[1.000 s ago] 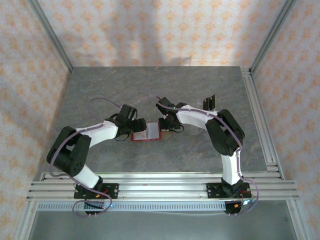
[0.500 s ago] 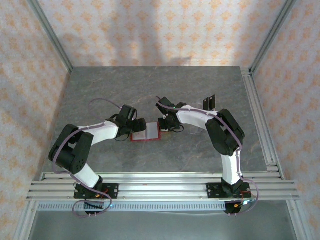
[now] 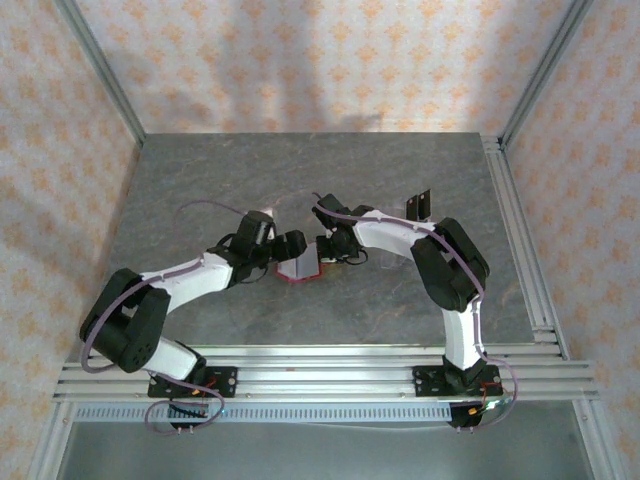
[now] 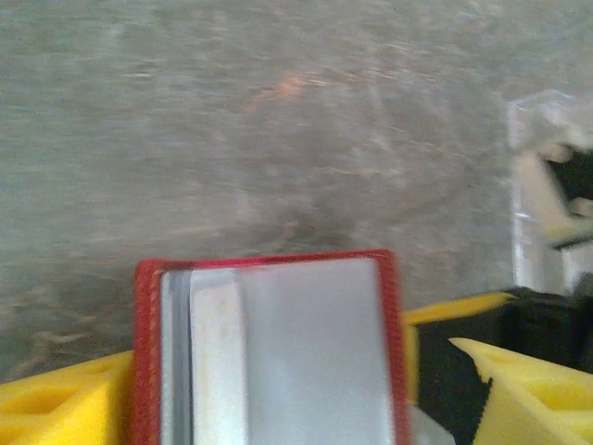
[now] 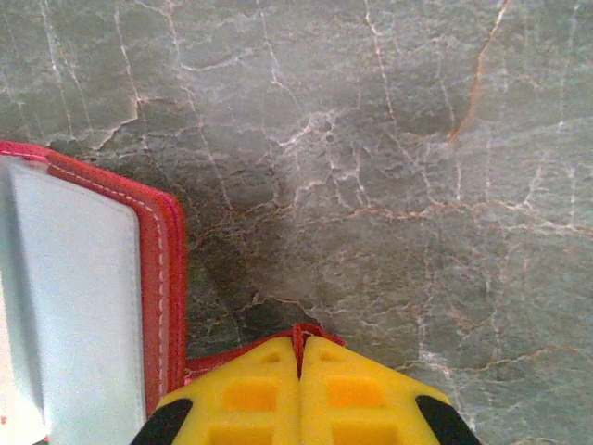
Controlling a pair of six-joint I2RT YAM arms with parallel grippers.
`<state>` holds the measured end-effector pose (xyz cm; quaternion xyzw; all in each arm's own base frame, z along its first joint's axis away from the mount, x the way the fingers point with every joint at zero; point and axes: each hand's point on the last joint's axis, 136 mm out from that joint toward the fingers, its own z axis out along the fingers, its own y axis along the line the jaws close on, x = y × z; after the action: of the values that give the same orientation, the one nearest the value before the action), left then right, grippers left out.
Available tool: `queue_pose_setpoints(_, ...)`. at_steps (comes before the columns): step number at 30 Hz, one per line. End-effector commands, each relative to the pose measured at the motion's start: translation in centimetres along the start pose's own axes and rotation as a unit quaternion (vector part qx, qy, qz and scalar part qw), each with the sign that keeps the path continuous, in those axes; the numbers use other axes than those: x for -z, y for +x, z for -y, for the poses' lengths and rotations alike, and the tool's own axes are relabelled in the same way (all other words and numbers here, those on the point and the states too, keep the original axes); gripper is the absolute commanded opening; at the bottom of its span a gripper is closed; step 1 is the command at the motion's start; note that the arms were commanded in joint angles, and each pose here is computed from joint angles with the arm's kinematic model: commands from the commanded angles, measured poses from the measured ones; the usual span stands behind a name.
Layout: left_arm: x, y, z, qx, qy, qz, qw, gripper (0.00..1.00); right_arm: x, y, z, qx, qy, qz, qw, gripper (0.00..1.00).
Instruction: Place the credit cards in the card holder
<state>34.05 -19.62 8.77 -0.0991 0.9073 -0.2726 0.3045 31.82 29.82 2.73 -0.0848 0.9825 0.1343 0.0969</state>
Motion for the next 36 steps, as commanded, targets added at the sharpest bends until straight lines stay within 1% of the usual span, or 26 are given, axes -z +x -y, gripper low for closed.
queue_pose_setpoints(1,0.4,-1.3,3.6,0.000,0.044,0.022,0.999,0.81,-1.3,1.3,0.6,-0.006,0.006,-0.022,1.000,0.00)
queue_pose_setpoints(5,-0.7,-0.5,4.1,-0.002,0.042,0.016,0.999,0.81,-0.4,0.8,1.0,-0.017,0.000,-0.010,1.000,0.00)
queue_pose_setpoints(11,-2.8,1.2,3.2,0.003,0.025,0.002,1.000,0.81,1.3,0.2,1.7,-0.040,-0.019,0.007,0.999,0.00)
queue_pose_setpoints(16,-3.9,2.2,2.5,0.007,0.013,-0.009,1.000,0.81,2.0,0.3,1.8,-0.050,-0.032,0.014,0.998,0.27)
queue_pose_setpoints(18,-4.0,2.2,2.6,0.006,0.012,-0.010,1.000,0.80,2.8,0.3,1.8,-0.055,-0.040,0.025,0.997,0.32)
queue_pose_setpoints(20,-3.8,2.0,3.1,0.002,0.014,-0.006,1.000,0.81,3.8,0.2,1.9,-0.062,-0.048,0.040,0.996,0.35)
queue_pose_setpoints(24,-3.1,1.1,4.4,-0.007,0.021,0.003,1.000,0.80,5.0,-0.2,2.3,-0.075,-0.057,0.058,0.994,0.35)
queue_pose_setpoints(29,-2.9,0.5,5.8,-0.017,0.028,0.004,0.999,0.80,4.1,-0.3,2.8,-0.072,-0.050,0.046,0.995,0.33)
queue_pose_setpoints(33,-3.2,0.3,7.1,-0.022,0.039,-0.001,0.999,0.80,3.0,-0.2,3.7,-0.076,-0.039,0.036,0.996,0.28)
queue_pose_setpoints(36,-3.6,0.4,8.1,-0.026,0.045,-0.009,0.999,0.80,2.8,0.0,4.6,-0.081,-0.033,0.035,0.996,0.19)
